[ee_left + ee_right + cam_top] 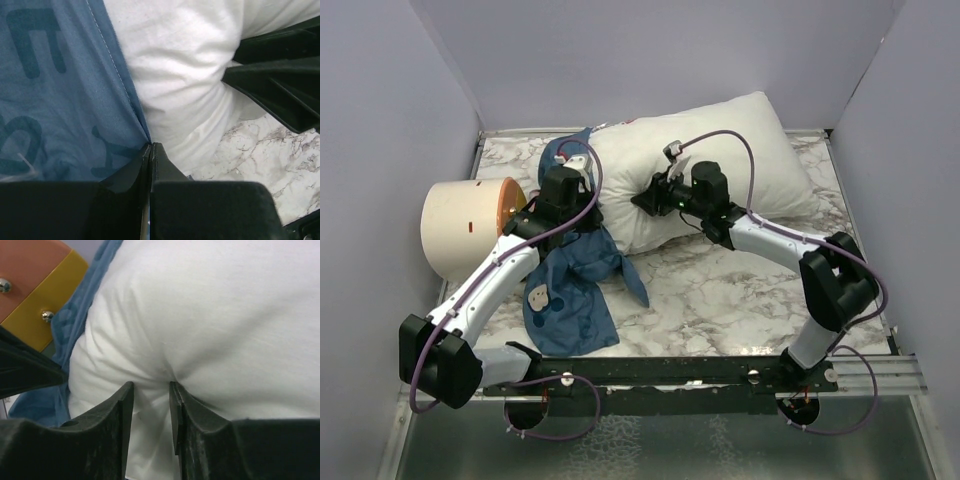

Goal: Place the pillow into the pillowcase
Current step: Stuff the pillow into the pillowcase.

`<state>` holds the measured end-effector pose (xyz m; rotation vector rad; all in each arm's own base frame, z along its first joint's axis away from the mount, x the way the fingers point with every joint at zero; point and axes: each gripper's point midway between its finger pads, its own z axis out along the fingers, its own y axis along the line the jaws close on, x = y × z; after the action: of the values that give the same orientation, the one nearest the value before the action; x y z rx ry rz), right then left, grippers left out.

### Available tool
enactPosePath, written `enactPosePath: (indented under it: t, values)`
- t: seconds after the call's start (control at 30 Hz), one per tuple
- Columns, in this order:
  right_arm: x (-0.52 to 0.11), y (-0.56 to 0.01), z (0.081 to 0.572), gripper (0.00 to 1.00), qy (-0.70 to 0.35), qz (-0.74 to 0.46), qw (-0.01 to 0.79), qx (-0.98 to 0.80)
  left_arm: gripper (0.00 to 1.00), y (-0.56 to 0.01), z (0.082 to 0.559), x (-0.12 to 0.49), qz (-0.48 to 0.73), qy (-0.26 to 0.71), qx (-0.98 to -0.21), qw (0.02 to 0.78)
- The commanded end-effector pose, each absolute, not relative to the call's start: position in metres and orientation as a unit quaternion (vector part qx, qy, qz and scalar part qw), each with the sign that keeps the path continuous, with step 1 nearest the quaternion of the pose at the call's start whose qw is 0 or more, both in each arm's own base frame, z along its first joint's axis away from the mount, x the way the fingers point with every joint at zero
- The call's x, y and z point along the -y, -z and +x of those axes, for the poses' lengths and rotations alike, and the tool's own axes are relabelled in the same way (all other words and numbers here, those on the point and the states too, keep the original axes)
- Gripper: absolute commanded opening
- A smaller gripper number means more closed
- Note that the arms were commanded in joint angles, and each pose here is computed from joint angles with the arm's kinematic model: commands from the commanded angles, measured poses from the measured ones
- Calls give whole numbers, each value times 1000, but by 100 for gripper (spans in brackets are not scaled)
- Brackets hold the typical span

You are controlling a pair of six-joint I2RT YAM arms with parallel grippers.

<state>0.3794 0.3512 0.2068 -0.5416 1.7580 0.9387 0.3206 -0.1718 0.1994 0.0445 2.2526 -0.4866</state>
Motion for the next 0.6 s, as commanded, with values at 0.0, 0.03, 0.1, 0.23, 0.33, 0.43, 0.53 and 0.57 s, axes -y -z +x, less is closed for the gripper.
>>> enactPosePath:
  t: [0.0, 0.03, 0.1, 0.23, 0.33, 0.43, 0.53, 0.57]
  values:
    - [-348, -155, 388, 30, -352, -202, 465, -787, 0, -222, 322, 185, 38, 231, -877, 419]
    - [-349, -149, 388, 25, -352, -201, 459, -790, 0, -225, 321, 189, 43, 242, -875, 417]
    - [-351, -140, 386, 19, -355, -203, 449, -794, 0, -235, 318, 200, 52, 273, -866, 415]
    - [-356, -124, 381, 15, -369, -208, 427, -799, 0, -258, 314, 224, 65, 345, -841, 411]
    - [-361, -116, 374, 14, -387, -213, 408, -799, 0, -269, 314, 242, 73, 397, -822, 402]
    - [-368, -113, 365, 14, -416, -223, 395, -788, 0, -267, 317, 257, 75, 433, -809, 391]
    - [-368, -118, 349, 14, -445, -235, 396, -768, 0, -238, 323, 270, 79, 458, -804, 371]
    - [-365, -122, 346, 15, -448, -237, 401, -763, 0, -232, 323, 271, 78, 458, -807, 366]
